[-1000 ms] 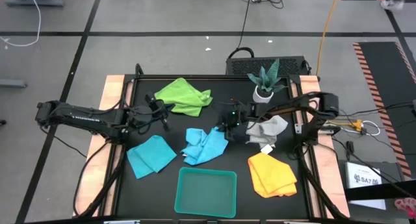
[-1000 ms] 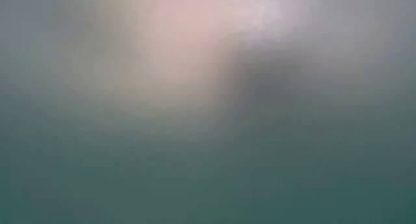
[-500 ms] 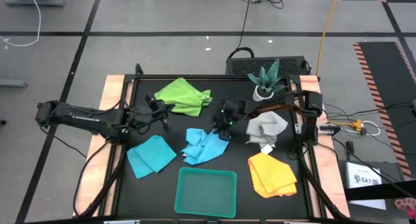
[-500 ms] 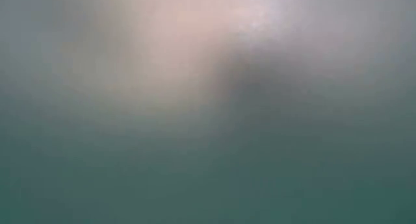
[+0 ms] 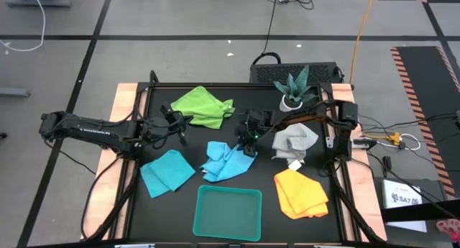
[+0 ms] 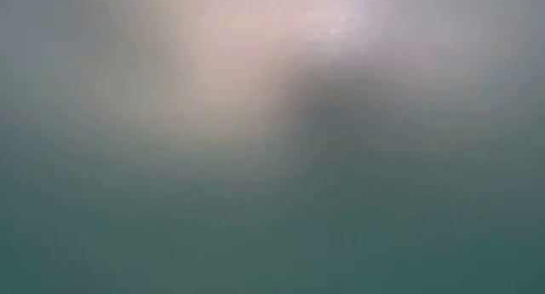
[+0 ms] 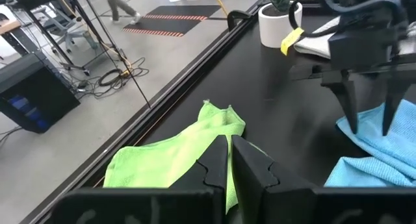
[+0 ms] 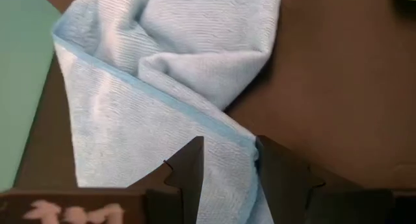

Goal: Fold microfiber towels
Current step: Fold the right blue microfiber cloth

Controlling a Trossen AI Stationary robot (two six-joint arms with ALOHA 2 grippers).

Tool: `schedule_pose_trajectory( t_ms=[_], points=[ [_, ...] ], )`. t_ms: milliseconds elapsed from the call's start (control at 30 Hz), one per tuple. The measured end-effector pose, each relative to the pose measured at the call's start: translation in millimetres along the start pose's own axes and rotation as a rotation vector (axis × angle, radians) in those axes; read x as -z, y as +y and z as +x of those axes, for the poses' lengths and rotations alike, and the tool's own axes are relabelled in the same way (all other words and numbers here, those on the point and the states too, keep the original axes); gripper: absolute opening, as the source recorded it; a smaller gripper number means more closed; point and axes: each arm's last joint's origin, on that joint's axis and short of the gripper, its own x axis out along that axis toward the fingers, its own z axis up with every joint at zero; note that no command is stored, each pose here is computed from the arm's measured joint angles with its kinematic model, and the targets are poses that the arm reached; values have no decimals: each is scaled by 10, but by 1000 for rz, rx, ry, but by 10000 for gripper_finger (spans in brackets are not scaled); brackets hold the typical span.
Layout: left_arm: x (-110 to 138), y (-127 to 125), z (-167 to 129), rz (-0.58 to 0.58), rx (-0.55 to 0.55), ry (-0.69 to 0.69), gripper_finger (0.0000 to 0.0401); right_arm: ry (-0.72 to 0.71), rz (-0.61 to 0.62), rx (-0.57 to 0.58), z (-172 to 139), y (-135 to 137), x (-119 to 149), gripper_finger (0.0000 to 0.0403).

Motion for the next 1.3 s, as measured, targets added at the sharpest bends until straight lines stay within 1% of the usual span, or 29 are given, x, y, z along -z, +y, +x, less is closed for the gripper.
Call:
schedule_pose_trajectory(
  t_ms=[200,367,500,567,933,1200,1300],
  points=[
    [5,0,0,2,0,4,24,3,-24,-7,-108,100,-33,132],
    [5,0,0,2,0,4,24,13,-26,3,-138,113,-31,132],
    [5,0,0,0,2,5,24,35,-53,81,-139,92,-10,132],
    [5,-2,0,-1,6,5,24,45,-55,101,-140,85,-1,132],
    [5,-2,0,0,7,5,24,54,-76,83,-86,168,10,132],
    [5,-2,0,-2,7,5,24,24,-114,68,-45,270,-23,132],
    [5,-2,0,-5,7,5,24,26,-125,104,-31,297,-22,132]
  ],
)
